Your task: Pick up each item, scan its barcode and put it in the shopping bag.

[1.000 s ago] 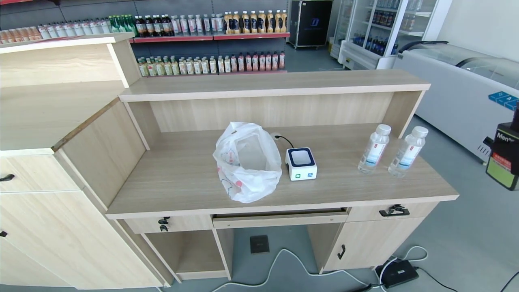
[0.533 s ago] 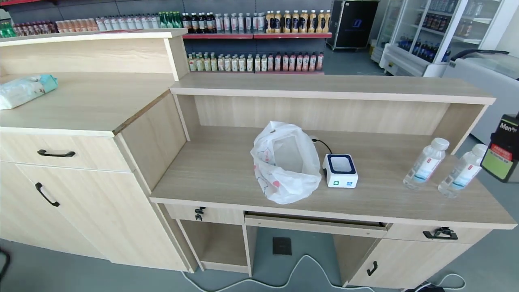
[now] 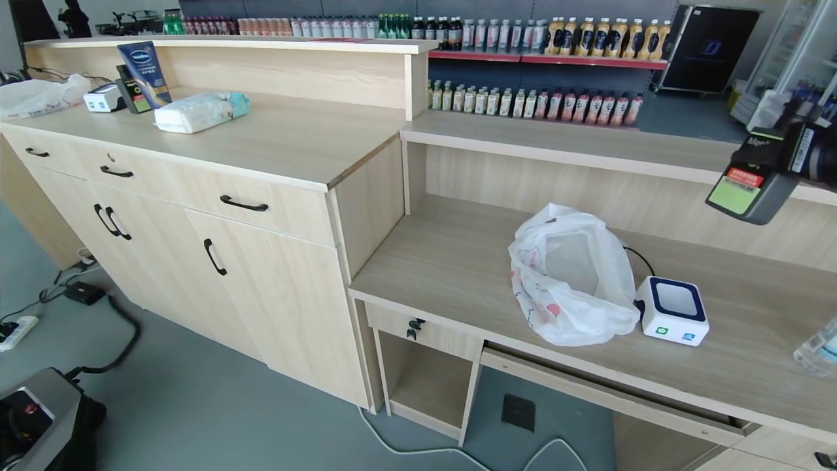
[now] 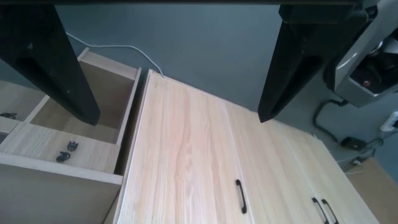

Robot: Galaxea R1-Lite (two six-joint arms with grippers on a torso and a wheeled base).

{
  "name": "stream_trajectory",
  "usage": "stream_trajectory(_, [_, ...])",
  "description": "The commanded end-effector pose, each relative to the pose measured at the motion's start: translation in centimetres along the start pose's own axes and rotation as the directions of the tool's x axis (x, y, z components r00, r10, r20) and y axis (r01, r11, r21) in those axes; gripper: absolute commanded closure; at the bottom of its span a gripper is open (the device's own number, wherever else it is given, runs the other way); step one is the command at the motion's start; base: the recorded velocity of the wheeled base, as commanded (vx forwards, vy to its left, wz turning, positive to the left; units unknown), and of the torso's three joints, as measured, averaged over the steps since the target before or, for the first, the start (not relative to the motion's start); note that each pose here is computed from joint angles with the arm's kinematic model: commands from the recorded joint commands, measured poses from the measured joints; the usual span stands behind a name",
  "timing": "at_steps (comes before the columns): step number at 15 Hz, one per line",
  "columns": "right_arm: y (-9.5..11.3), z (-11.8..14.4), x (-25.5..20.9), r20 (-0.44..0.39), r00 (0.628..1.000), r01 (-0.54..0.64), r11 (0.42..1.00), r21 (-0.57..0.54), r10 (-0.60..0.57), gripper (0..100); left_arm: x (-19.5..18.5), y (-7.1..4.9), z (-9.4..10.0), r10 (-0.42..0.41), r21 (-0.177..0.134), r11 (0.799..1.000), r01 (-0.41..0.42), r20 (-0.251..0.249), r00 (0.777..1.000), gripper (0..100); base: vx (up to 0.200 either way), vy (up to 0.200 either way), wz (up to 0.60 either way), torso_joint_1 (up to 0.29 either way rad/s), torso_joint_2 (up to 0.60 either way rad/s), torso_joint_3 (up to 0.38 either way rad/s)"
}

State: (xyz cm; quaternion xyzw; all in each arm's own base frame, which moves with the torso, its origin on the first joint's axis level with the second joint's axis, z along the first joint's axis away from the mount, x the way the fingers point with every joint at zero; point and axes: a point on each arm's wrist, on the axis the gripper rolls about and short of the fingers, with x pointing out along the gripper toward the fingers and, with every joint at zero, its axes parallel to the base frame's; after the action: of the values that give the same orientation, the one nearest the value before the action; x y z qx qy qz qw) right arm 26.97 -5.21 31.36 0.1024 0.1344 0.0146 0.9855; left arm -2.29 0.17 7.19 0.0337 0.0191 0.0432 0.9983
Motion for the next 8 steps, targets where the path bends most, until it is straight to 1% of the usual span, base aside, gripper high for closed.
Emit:
stream_trajectory(1, [-3.9,-1.3,2.0,-0.078,0.996,-0.030,0.996,0.081,0.036,100,0.0,0.0,0.0,0.001,0.000,1.000,-0.001,0.000,1.000,0,0.000,0.000,0.00,0.000,0.00,0.000])
stream_trajectory(3, [-6.9,-2.3,1.7,-0.108,0.991,-0.066,0.995,0.074,0.074,100,0.0,0.0,0.0,0.001,0.000,1.000,-0.001,0.000,1.000,0,0.000,0.000,0.00,0.000,0.00,0.000])
stream_trajectory(5, [-9.2,-3.0,1.5,-0.121,0.985,-0.111,0.988,0.105,0.124,100,0.0,0.0,0.0,0.001,0.000,1.000,-0.001,0.000,1.000,0,0.000,0.000,0.00,0.000,0.00,0.000])
stream_trajectory(7, [-10.8,-3.4,1.9,-0.119,0.980,-0.145,0.982,0.122,0.160,100,0.0,0.0,0.0,0.001,0.000,1.000,-0.001,0.000,1.000,0,0.000,0.000,0.00,0.000,0.00,0.000])
stream_trajectory(8, [-12.3,-4.4,2.7,-0.133,0.977,-0.156,0.985,0.079,0.165,100,0.0,0.0,0.0,0.001,0.000,1.000,-0.001,0.000,1.000,0,0.000,0.000,0.00,0.000,0.00,0.000])
